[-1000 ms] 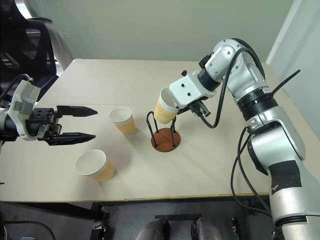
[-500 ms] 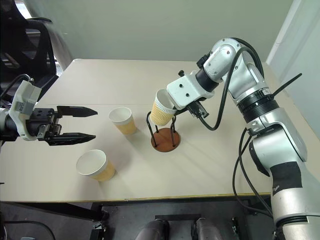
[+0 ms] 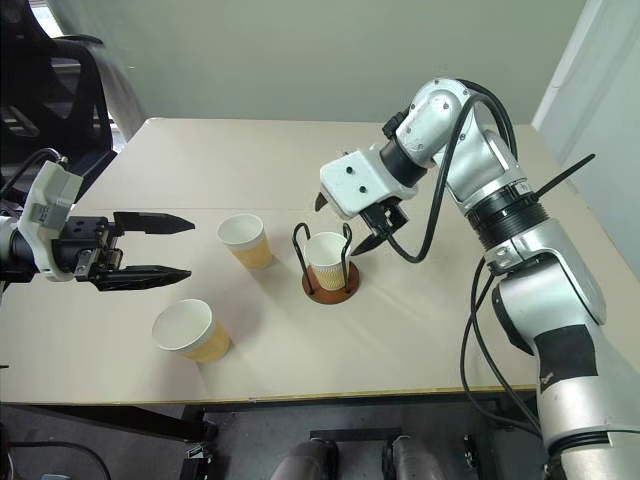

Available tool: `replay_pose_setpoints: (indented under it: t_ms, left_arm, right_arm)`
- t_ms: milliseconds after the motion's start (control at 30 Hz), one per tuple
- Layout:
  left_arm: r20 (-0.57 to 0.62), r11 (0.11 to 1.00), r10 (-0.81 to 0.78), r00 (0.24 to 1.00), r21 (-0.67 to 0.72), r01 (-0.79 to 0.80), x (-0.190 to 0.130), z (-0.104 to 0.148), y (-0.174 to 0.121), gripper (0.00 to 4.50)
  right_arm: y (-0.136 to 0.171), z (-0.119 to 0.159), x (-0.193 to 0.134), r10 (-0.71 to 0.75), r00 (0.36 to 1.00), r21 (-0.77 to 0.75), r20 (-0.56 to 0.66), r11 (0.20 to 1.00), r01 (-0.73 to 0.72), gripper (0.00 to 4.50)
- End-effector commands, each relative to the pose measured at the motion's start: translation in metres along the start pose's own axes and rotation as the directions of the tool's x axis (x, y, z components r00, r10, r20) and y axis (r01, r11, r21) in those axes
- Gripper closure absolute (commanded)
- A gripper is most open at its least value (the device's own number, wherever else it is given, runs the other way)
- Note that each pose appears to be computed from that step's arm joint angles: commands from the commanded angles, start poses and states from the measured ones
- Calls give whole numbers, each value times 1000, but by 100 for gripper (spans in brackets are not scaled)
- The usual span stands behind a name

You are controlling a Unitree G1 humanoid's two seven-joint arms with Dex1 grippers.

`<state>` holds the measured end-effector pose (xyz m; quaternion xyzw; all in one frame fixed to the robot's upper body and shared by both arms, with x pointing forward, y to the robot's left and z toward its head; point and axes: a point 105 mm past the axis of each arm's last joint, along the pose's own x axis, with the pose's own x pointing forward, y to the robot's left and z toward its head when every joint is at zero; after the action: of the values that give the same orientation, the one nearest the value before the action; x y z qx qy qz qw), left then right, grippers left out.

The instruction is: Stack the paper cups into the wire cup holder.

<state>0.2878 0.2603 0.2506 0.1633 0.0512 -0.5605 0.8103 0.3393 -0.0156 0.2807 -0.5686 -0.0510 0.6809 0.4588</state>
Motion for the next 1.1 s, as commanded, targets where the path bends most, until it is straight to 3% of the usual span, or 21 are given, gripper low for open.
replay_pose_setpoints:
  t_ms: [33, 167, 300, 400, 633, 900, 1100]
  left_arm:
    - [3, 997, 80, 997, 11, -80, -7, 12, 11, 0]
    - [1, 989, 151, 989, 3, -151, -8, 11, 19, 0]
    - [-112, 891, 440, 891, 179, -417, -23, -4, 48, 0]
    - [-160, 885, 460, 873, 162, -437, -27, -10, 53, 0]
    - [-297, 919, 376, 878, 242, -312, -25, -26, 48, 0]
    - [-322, 884, 382, 866, 399, -242, -17, -6, 66, 0]
    - [-444, 858, 388, 807, 494, -141, -16, 3, 78, 0]
  right_arm:
    - [-14, 12, -22, -101, 992, 61, 76, 993, 96, 4]
    - [-14, 5, -34, -143, 984, 172, 103, 977, 124, 4]
    - [-13, -14, -52, -219, 974, 270, 62, 943, 195, 4]
    - [-11, -19, -60, -247, 967, 309, 61, 926, 217, 4]
    - [2, -38, -76, -282, 958, 426, 49, 874, 235, 4]
    - [7, -52, -81, -315, 949, 503, 29, 825, 258, 4]
    - [9, -55, -85, -304, 953, 522, 18, 816, 250, 4]
